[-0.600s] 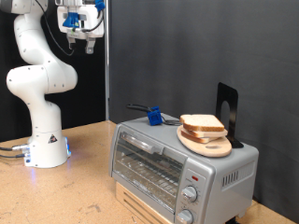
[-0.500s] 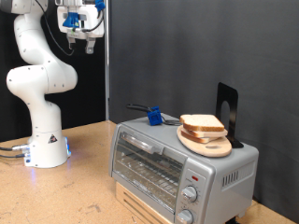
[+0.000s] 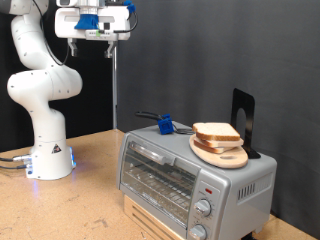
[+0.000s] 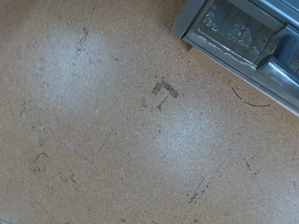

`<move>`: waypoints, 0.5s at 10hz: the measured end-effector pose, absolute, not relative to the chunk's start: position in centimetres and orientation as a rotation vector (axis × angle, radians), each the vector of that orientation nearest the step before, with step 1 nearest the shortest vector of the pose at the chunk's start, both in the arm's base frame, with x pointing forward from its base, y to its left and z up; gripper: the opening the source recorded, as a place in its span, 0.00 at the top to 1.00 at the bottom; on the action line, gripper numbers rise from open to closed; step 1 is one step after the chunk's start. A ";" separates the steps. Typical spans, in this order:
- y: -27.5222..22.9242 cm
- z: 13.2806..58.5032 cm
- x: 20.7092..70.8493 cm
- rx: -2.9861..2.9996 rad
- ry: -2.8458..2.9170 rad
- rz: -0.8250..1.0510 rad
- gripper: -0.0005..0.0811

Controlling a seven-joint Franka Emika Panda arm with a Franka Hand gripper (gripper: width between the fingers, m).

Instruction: Make a piece of toast with the oven

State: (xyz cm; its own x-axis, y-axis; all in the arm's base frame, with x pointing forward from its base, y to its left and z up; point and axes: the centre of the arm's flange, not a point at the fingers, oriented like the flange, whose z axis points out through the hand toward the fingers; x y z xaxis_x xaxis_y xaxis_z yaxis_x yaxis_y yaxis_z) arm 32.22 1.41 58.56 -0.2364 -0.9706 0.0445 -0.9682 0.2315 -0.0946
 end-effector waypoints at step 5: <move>2.0 58.2 34.6 -2.483 1.693 -0.107 0.00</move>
State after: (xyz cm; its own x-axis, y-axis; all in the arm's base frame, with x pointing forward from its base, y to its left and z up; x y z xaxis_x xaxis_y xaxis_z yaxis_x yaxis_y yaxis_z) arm 34.62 2.04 58.18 0.3664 -0.9303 -0.0166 -0.9208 -0.3600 -0.1504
